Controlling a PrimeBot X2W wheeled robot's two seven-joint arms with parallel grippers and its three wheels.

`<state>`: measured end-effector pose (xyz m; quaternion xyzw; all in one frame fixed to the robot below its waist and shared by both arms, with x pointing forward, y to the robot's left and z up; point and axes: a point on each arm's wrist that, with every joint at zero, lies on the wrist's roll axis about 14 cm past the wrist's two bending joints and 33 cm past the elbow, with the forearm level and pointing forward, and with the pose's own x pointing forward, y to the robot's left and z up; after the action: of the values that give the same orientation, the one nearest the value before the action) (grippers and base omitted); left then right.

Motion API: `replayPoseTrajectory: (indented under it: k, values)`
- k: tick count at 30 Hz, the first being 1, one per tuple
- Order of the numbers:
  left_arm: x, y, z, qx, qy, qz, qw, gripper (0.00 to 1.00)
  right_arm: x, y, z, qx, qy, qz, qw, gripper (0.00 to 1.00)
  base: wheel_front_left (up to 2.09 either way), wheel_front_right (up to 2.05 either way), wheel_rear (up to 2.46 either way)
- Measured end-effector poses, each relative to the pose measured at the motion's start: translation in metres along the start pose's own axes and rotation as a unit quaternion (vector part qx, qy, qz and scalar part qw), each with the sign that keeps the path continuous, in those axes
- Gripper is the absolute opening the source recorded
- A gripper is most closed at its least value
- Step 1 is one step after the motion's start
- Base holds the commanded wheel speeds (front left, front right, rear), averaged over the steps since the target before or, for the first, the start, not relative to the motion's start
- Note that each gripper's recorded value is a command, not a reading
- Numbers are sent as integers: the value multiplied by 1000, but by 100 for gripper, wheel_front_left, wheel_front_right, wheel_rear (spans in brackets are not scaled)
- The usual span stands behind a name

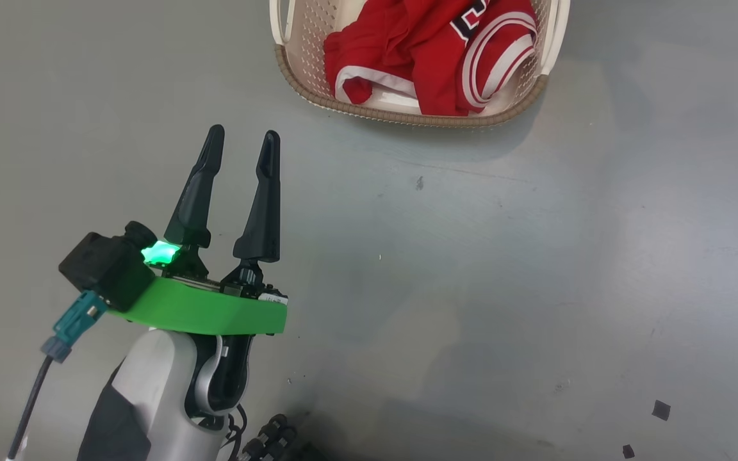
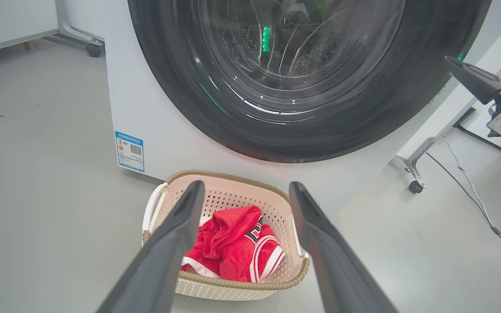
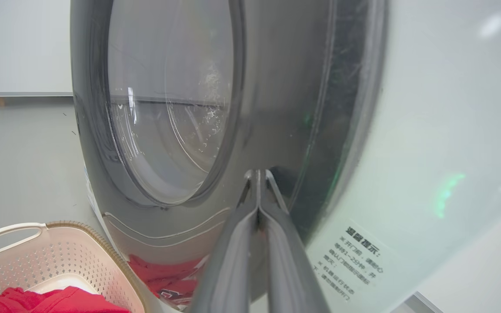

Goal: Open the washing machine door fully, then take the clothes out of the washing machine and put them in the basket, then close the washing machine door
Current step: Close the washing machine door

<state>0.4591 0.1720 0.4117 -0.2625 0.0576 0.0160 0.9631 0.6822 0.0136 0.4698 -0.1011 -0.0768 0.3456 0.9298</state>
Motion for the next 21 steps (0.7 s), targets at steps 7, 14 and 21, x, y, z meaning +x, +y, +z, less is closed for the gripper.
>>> replayPoseTrajectory:
  k: [7,14,21]
  values:
    - [-1,8,0,3,2,14,1000,100,11,-5,-11,17,1,-10,1000,0,0,0,0]
    - [-3,5,-3,-3,7,13,1000,100,14,-4,-10,20,-2,-9,1000,0,0,0,0]
    - [-7,6,3,0,2,16,1000,100,7,-2,-12,18,3,-11,1000,0,0,0,0]
